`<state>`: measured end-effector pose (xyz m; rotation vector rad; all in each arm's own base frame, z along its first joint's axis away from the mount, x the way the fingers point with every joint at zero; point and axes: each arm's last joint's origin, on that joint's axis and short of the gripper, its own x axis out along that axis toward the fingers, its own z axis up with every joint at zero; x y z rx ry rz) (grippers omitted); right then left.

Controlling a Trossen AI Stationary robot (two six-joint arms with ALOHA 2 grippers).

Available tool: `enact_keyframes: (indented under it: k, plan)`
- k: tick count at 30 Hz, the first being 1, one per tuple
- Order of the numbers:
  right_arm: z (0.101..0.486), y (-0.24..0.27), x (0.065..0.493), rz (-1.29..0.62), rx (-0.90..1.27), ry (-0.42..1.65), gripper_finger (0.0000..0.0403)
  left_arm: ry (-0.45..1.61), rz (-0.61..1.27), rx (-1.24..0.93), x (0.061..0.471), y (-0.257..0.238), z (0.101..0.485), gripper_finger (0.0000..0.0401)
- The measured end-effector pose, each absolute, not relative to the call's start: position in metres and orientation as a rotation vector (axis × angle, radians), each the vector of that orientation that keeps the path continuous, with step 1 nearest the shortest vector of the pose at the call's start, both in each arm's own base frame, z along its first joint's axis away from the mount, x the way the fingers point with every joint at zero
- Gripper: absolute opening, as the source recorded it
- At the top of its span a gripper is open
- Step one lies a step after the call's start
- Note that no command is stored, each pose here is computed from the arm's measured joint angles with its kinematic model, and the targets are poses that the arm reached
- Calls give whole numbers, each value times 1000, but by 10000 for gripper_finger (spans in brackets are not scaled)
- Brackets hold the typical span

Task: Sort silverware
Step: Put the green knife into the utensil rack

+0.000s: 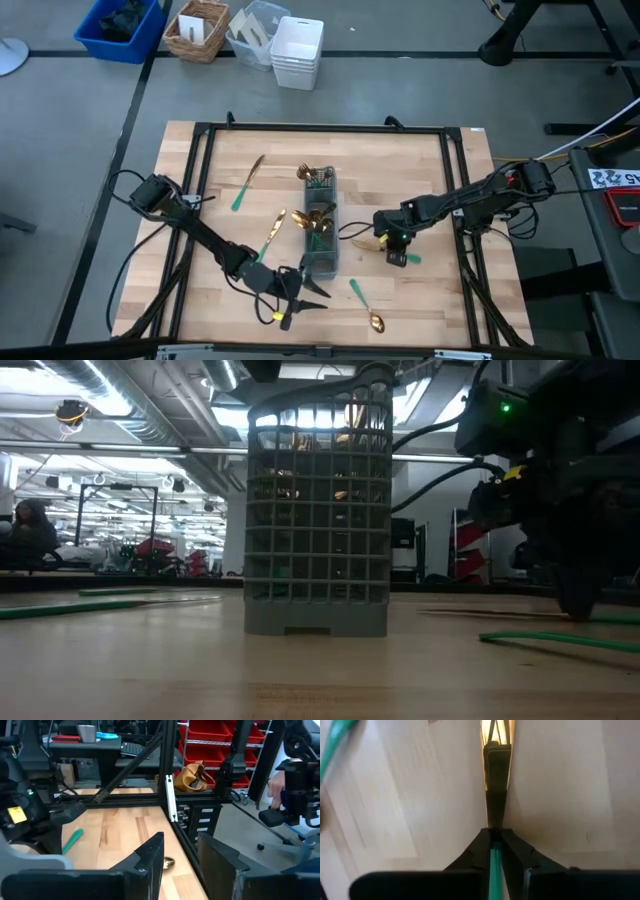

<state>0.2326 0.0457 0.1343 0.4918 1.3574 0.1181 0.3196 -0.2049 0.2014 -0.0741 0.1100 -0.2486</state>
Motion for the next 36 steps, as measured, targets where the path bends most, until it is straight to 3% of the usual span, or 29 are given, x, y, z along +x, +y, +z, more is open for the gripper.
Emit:
enact_keyframes:
  k: [7,16,24,36]
  plan:
    - [136,67,232,145,492,1341,37,79,-253,-83,323,-209,212,111]
    - [139,105,228,165,470,1276,37,77,-221,56,344,-222,239,111]
    - [141,119,223,173,471,1264,37,89,-216,241,379,-243,229,111]
    - [143,122,226,246,521,1255,37,169,-152,206,397,-242,186,111]
